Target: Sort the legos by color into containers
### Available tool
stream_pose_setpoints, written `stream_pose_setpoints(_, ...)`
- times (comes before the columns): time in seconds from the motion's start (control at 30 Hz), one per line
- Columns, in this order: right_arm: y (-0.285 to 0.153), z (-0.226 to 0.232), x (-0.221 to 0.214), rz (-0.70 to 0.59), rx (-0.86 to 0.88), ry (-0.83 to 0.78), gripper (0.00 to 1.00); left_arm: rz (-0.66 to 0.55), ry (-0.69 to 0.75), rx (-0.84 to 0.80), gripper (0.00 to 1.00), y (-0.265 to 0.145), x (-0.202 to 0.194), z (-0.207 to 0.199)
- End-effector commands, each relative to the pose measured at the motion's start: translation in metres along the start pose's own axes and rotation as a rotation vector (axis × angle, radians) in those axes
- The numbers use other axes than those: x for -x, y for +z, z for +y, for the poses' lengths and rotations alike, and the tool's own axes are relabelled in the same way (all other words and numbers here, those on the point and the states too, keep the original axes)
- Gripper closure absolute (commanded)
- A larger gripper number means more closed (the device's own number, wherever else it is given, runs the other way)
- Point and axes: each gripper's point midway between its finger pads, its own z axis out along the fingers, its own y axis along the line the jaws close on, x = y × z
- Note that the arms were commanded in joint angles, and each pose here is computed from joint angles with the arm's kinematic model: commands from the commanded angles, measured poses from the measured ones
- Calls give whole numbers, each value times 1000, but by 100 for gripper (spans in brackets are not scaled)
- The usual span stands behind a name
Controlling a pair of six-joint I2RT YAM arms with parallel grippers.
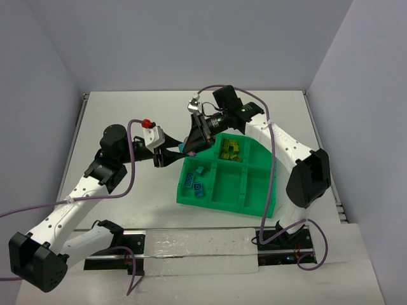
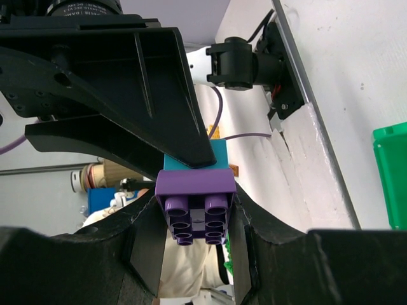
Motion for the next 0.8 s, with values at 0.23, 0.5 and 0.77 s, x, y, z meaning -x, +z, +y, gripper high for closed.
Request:
stream_pose_setpoints(0.23,-3,32,-1,0,77,-62,100,-61,28,-49,99,8,29,-2)
stream_pose_setpoints(0.5,-2,25,7,-29,42,-51,50,-45,26,-25,100,0,25,-8)
stream_pose_setpoints(0.77,-14,15,15,-79,-9,-59,39,-27,-20,-28,100,-4,13,-15)
